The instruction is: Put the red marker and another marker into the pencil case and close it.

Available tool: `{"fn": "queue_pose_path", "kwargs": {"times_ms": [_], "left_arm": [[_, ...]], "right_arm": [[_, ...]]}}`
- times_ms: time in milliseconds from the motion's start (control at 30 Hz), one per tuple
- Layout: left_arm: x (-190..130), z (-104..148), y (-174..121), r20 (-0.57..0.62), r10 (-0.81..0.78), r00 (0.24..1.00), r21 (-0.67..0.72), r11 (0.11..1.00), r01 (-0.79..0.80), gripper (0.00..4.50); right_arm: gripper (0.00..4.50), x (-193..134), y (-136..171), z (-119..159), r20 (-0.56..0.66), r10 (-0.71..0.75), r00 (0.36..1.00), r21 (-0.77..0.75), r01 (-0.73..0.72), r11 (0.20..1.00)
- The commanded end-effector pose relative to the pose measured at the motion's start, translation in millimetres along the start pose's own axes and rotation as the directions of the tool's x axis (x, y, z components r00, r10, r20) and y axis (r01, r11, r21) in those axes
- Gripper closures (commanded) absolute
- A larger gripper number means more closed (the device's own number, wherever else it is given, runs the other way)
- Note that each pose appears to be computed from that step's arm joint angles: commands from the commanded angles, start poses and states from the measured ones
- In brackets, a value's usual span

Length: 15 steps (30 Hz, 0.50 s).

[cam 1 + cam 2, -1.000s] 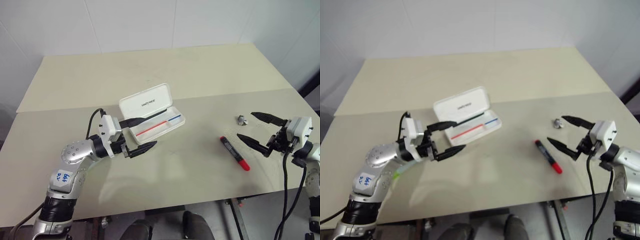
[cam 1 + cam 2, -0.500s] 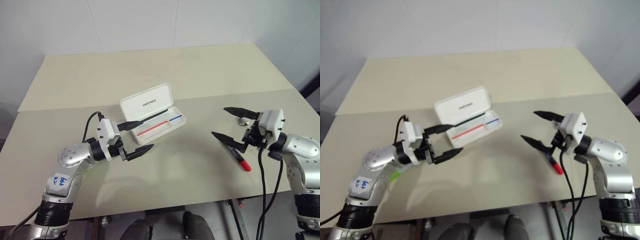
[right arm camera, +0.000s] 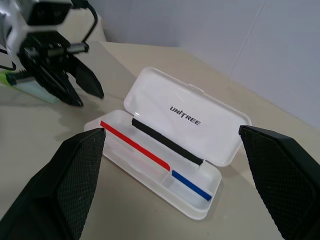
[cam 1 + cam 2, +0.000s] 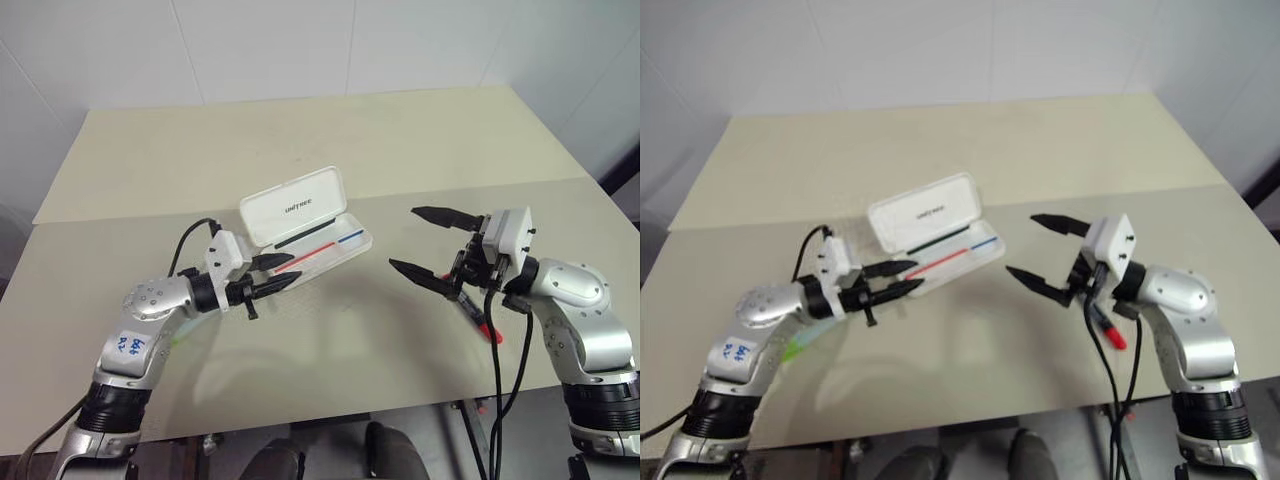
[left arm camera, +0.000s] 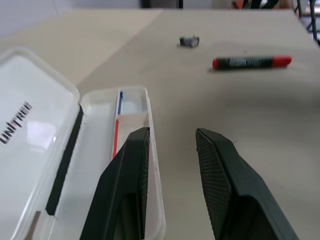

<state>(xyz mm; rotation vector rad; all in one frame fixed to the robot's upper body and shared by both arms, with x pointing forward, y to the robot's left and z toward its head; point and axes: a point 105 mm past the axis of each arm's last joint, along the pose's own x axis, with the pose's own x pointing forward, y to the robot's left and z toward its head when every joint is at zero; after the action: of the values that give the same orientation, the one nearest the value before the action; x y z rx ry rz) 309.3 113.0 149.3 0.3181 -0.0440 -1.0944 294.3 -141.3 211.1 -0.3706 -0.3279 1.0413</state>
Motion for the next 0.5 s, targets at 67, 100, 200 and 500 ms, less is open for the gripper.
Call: {"fn": "queue_pose_path", "kwargs": {"times_ms": [67, 100, 200, 500], "left_arm": [[16, -1, -1, -0.040, -0.028, 0.999, 0.023, 0.999, 0.029, 2.98], [18, -2, -1, -0.051, -0.032, 0.998, 0.027, 0.999, 0.033, 2.98], [22, -10, 4, -0.102, -0.013, 0.995, 0.021, 1.000, 0.015, 2.98], [19, -19, 12, -0.172, 0.036, 0.984, 0.023, 0.999, -0.033, 2.98]], "right_arm": [[0.00, 4, 3, 15, 0.053, 0.011, 0.999, -0.024, -0.010, 1.000], [0.00, 4, 3, 14, 0.054, 0.013, 0.998, -0.023, -0.012, 1.000], [0.00, 5, 5, 15, 0.059, 0.023, 0.998, -0.023, -0.022, 0.999], [0.00, -2, 7, 15, 0.043, 0.046, 0.998, -0.018, -0.045, 0.999]]}}
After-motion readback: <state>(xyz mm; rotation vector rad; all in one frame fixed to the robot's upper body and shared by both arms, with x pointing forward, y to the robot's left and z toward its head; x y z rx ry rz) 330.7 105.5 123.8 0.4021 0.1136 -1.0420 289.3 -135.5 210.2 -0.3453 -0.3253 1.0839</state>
